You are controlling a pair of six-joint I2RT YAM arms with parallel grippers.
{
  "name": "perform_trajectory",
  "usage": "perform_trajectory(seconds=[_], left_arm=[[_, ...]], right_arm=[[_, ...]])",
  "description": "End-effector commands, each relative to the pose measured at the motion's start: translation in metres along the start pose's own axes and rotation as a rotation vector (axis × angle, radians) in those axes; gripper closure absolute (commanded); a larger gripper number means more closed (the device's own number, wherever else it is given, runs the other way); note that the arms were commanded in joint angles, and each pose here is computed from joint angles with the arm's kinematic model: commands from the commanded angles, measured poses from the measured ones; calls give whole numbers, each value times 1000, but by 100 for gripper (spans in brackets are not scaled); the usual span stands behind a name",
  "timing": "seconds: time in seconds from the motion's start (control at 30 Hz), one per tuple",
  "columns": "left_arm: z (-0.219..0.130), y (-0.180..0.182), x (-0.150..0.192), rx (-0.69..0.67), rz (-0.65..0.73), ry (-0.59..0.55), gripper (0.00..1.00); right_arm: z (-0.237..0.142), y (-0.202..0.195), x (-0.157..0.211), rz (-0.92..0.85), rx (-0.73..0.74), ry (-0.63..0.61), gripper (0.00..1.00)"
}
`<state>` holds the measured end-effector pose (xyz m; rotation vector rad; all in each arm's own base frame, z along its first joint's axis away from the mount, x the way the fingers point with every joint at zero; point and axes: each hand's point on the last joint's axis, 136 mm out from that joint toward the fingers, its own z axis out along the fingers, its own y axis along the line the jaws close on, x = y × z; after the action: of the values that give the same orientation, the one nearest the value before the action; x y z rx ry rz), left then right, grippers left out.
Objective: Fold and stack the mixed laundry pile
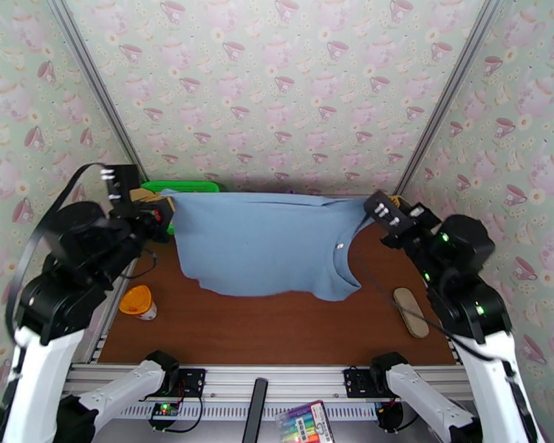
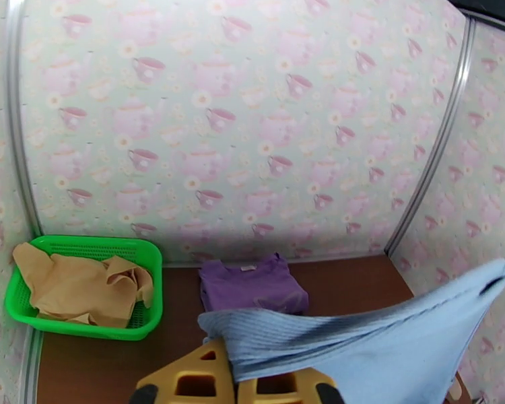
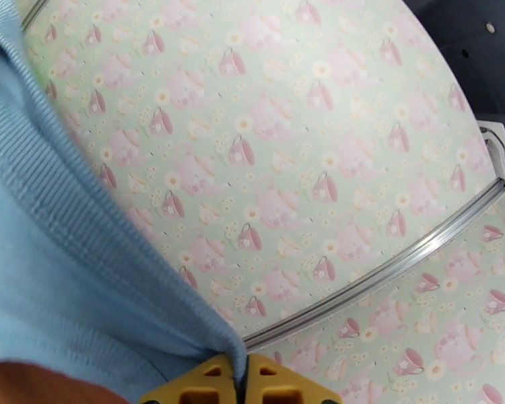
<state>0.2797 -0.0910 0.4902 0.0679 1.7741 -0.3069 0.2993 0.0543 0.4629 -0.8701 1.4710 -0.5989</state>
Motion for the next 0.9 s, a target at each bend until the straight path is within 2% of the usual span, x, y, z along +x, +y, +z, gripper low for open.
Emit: perform_trajectory(seconds=[0.0,0.1,0.23,0.4,0.5,0.57,0.67,0.77,0.87], left_arm=[[60,-6,25,8,71,141,100],[106,-9,21,5,112,166,100],[157,-3,-2,-21,164,134,100],[174,-2,-36,-23,203,60,100],[166,-6,-30,5,201,51,100],[160,-6,-10,20,199,50,100],[150,0,42,27,171,61,100],[142,10,118,25,99,101,100],[139,23,216,7,-18,199,100]], right_arm=[[45,-8,13,50,17,63,100],[84,-10,16,78,-14,77,100],[129,-23,13,110,-17,81,100],[144,-39,2,131,-1,56,100],[140,-27,7,123,-20,51,100],[136,-6,18,112,-53,49,100],[126,41,37,105,-149,34,100],[112,107,65,127,-286,32,100],[93,171,97,165,-404,87,100]])
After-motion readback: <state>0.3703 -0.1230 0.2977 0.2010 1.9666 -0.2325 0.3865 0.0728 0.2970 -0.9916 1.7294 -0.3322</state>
